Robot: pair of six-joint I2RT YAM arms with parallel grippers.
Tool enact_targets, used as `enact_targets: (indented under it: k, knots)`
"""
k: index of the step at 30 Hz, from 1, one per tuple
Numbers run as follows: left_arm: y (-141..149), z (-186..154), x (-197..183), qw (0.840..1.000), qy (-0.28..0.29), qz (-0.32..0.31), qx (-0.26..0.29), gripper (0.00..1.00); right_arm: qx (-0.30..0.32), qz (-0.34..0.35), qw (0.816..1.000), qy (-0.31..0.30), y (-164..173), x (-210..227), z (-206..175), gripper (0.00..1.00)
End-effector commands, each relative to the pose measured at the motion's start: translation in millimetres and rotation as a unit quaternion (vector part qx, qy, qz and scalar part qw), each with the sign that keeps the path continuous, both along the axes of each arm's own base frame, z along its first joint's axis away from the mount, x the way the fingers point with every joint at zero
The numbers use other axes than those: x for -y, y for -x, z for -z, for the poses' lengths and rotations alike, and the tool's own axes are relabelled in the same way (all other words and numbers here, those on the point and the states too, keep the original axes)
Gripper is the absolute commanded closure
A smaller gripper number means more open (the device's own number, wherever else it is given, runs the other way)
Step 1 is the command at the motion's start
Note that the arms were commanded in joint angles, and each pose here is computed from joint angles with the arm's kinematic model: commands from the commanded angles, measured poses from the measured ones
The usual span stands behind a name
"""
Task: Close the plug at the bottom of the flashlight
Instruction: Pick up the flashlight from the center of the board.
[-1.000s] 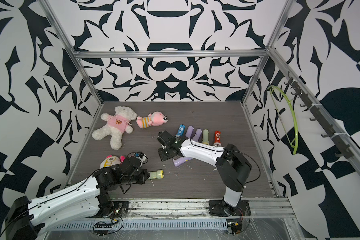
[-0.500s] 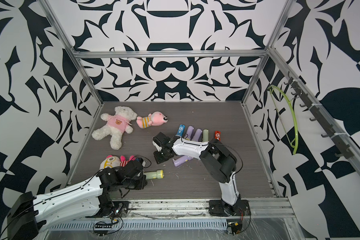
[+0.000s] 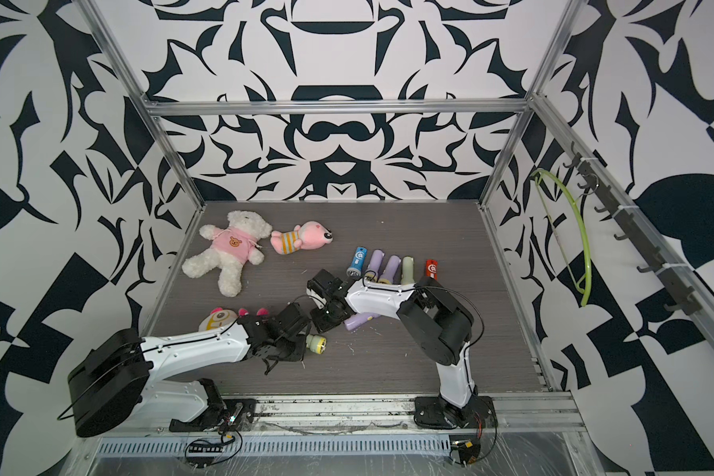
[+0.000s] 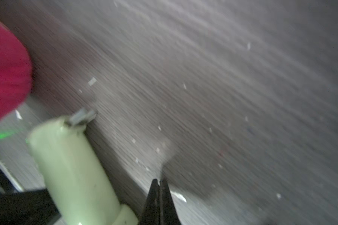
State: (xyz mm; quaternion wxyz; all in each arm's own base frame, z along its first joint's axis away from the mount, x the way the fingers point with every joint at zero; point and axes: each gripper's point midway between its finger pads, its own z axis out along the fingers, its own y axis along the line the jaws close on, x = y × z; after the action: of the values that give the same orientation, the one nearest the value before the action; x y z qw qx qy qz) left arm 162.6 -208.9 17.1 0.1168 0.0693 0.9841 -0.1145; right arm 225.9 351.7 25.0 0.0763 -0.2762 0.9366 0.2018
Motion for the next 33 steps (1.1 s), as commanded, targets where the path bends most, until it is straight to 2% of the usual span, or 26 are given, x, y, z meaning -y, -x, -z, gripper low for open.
enact_targets:
  k: [1, 6, 10, 14, 18, 23, 30, 33]
  knots:
    - [-17, 8, -6, 1.0, -0.013, 0.002, 0.005, 0.89, 0.025, 0.002, 1.0, 0.0, -1, 11, -16, 1.0]
    - [-43, 6, -6, 1.0, -0.003, -0.005, 0.013, 0.87, 0.009, 0.007, 1.0, -0.029, 11, 12, -21, 1.0]
    - [-61, -3, -8, 1.0, -0.001, -0.01, 0.019, 0.7, -0.014, 0.007, 0.996, -0.086, 22, 0, -38, 1.0]
    - [-76, -21, -13, 0.999, 0.013, -0.017, 0.036, 0.64, -0.02, -0.001, 0.994, -0.108, 29, -1, -48, 1.0]
    - [-85, -45, -8, 0.997, 0.042, -0.015, 0.064, 0.61, 0.017, 0.012, 0.997, -0.07, 22, 19, -54, 1.0]
    - [-83, -67, 13, 0.991, 0.116, -0.003, 0.069, 0.6, 0.092, 0.059, 0.994, -0.026, -4, 63, -87, 1.0]
    - [-67, -66, 26, 0.992, 0.112, 0.019, 0.047, 0.58, 0.16, 0.158, 0.974, -0.011, -37, 121, -126, 1.0]
    - [-62, -59, 27, 0.995, 0.092, 0.022, 0.041, 0.56, 0.174, 0.18, 0.968, -0.03, -42, 131, -139, 0.88]
